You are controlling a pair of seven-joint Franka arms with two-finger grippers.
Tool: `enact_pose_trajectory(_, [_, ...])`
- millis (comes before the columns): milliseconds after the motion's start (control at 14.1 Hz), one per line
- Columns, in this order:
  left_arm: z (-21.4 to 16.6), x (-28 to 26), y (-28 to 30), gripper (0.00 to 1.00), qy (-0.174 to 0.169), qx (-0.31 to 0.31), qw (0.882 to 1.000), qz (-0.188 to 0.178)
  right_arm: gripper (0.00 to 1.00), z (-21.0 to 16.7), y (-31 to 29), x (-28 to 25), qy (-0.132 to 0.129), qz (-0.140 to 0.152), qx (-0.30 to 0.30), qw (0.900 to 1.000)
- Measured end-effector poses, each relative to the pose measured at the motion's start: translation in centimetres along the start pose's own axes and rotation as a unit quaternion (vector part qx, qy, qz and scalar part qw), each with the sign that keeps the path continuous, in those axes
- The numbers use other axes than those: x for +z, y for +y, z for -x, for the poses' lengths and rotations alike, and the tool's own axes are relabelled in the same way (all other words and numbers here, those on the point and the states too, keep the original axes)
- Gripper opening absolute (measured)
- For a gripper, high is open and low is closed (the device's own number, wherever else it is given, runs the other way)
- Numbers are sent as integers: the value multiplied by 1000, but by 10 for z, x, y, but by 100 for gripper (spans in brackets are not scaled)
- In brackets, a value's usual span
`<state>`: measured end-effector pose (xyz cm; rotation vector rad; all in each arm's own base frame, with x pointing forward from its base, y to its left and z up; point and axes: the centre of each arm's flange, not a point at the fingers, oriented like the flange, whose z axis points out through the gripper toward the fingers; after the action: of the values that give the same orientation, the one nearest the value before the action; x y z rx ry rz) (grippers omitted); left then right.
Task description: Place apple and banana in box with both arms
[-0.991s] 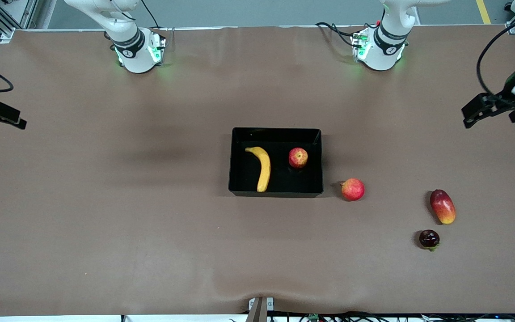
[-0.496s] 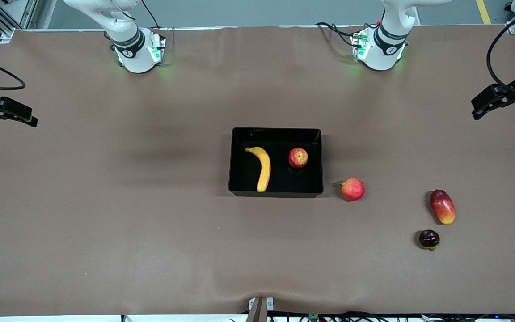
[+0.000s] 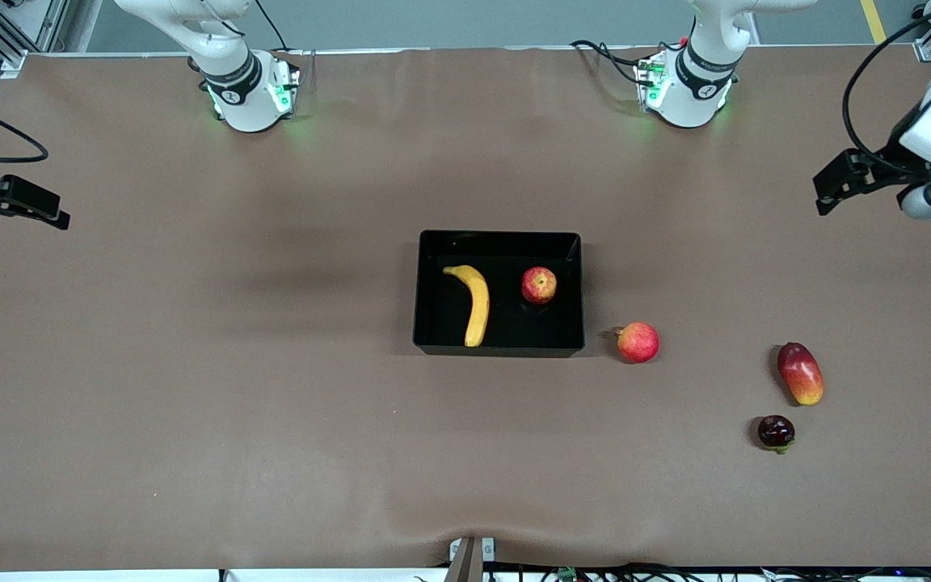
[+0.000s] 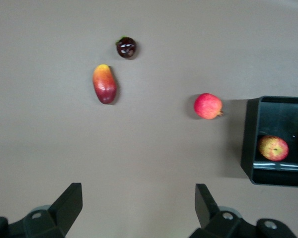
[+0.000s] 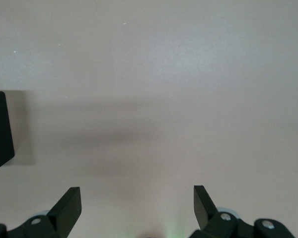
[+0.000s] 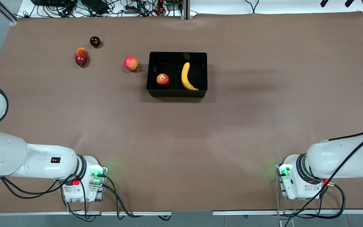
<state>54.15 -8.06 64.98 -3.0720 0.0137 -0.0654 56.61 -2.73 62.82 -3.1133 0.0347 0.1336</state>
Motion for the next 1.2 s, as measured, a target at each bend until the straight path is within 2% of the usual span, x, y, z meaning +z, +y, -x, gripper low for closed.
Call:
enact_pose_trajectory(425, [-8, 11, 8, 100, -11, 4, 1000, 17, 100, -1, 1, 2, -1, 0, 1, 1000])
enact_pose_trajectory(1204, [-8, 13, -7, 100, -22, -10, 1000, 16, 100, -1, 3, 2, -1, 0, 2, 1000])
